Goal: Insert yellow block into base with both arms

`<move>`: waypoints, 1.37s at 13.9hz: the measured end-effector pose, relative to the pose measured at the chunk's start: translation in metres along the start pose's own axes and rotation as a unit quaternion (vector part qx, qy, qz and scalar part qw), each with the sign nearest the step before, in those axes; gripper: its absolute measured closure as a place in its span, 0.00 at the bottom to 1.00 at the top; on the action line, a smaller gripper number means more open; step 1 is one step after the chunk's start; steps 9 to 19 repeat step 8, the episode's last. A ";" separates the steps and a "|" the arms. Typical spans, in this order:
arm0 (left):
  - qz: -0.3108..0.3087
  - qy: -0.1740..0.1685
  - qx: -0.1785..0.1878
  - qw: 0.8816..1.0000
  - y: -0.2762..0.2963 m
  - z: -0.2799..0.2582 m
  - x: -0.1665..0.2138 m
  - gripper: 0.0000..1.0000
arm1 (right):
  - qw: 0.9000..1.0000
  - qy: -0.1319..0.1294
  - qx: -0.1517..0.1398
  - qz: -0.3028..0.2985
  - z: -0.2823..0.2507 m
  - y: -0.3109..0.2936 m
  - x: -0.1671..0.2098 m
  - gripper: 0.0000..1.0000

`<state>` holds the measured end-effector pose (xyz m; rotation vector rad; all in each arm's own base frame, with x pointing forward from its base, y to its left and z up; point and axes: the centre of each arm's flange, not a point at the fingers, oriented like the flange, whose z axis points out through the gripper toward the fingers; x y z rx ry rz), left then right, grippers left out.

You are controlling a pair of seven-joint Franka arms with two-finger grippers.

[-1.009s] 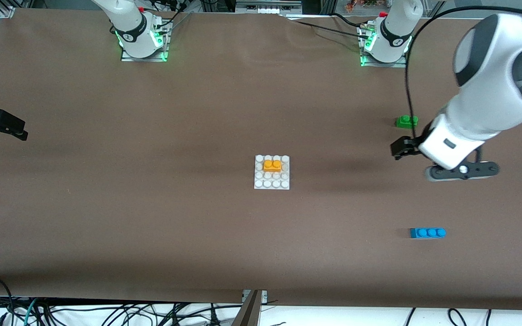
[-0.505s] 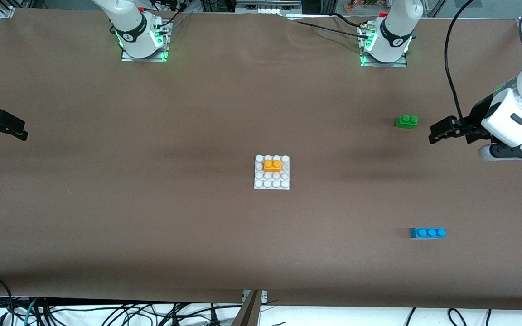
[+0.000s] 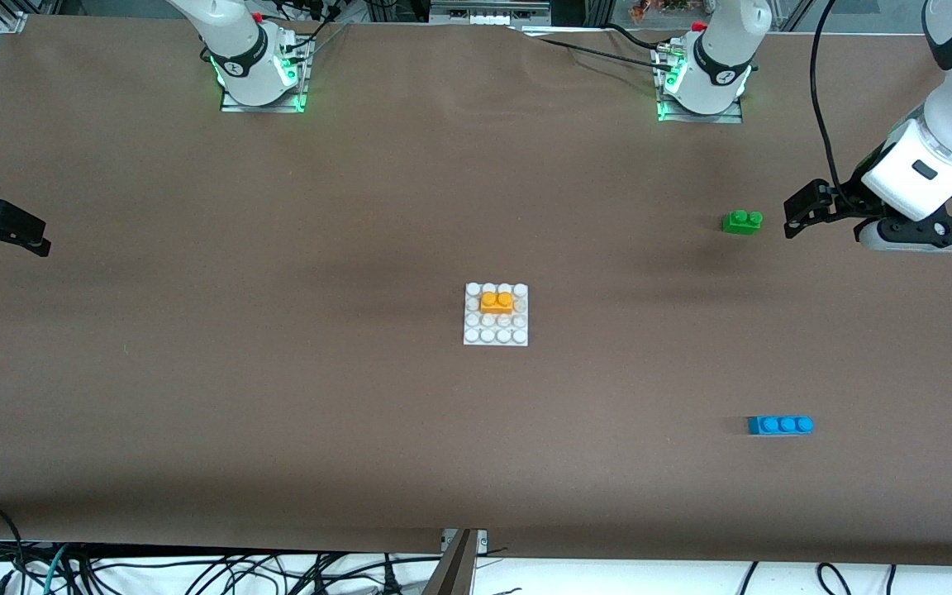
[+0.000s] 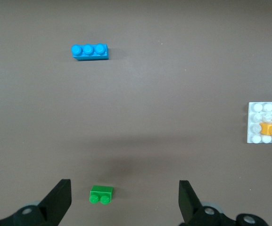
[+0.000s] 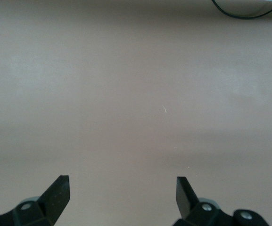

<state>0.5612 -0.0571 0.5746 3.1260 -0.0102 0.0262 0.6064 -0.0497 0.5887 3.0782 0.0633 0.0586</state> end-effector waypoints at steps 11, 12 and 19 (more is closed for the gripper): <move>-0.002 -0.024 0.003 1.000 -0.004 0.003 -0.005 0.00 | 1.000 0.000 0.000 0.000 0.000 0.000 0.000 0.00; -0.002 -0.024 0.003 1.000 -0.004 0.003 -0.005 0.00 | 1.000 0.000 0.000 0.000 0.000 0.000 0.000 0.00; -0.002 -0.024 0.003 1.000 -0.004 0.003 -0.005 0.00 | 1.000 0.000 0.000 0.000 0.000 0.000 0.000 0.00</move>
